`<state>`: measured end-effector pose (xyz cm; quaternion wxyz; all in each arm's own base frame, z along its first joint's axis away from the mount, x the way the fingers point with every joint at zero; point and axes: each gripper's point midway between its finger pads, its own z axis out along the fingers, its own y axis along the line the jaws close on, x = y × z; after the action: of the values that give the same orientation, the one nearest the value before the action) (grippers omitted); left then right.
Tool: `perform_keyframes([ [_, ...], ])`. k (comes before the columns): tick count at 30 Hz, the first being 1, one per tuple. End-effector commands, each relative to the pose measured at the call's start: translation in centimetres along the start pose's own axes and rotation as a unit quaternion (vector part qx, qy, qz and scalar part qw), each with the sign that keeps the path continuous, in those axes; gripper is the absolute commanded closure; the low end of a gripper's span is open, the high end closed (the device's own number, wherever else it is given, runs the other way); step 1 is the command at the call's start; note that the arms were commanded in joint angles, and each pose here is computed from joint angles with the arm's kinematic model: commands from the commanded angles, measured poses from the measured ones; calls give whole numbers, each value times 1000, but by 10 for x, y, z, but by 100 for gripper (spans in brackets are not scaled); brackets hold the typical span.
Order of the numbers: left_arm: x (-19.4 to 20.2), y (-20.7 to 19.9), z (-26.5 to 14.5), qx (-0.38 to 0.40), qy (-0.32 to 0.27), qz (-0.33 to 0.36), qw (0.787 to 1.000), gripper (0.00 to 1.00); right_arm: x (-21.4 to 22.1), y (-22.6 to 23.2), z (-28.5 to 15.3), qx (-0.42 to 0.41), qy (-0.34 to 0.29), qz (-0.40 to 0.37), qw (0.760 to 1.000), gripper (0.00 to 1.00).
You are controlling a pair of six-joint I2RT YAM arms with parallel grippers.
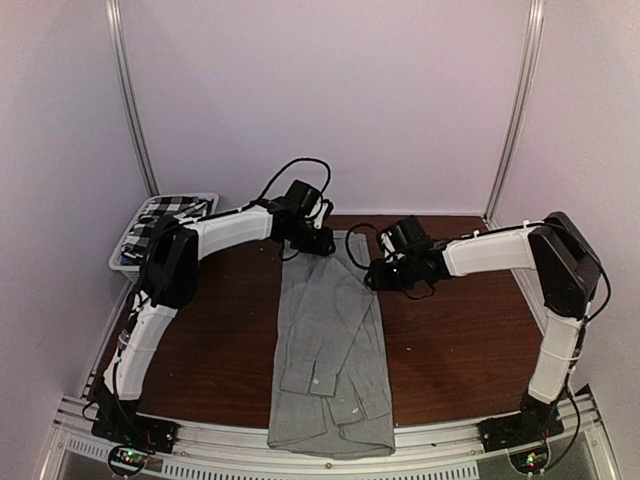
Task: Fold and stack the long sleeve shirts
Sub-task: Smooth out the rectangle-folded shirt at the center of the board.
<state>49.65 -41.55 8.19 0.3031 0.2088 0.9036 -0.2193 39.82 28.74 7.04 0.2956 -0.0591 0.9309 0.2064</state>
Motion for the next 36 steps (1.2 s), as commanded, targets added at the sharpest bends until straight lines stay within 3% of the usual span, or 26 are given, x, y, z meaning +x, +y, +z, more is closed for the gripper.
perform_keyframes([
  [1, -5, 4, 5, -5, -9, -3, 1000, 65, 1, 0, 6, -2, -4, -9, 1000, 58],
  [19, -19, -11, 6, 36, -39, -3, 999, 91, 19, 5, 24, 4, 23, -34, 999, 62],
  [36, -32, -7, -10, 23, -80, -8, 997, 100, 21, 9, 13, 12, 18, -34, 999, 100],
])
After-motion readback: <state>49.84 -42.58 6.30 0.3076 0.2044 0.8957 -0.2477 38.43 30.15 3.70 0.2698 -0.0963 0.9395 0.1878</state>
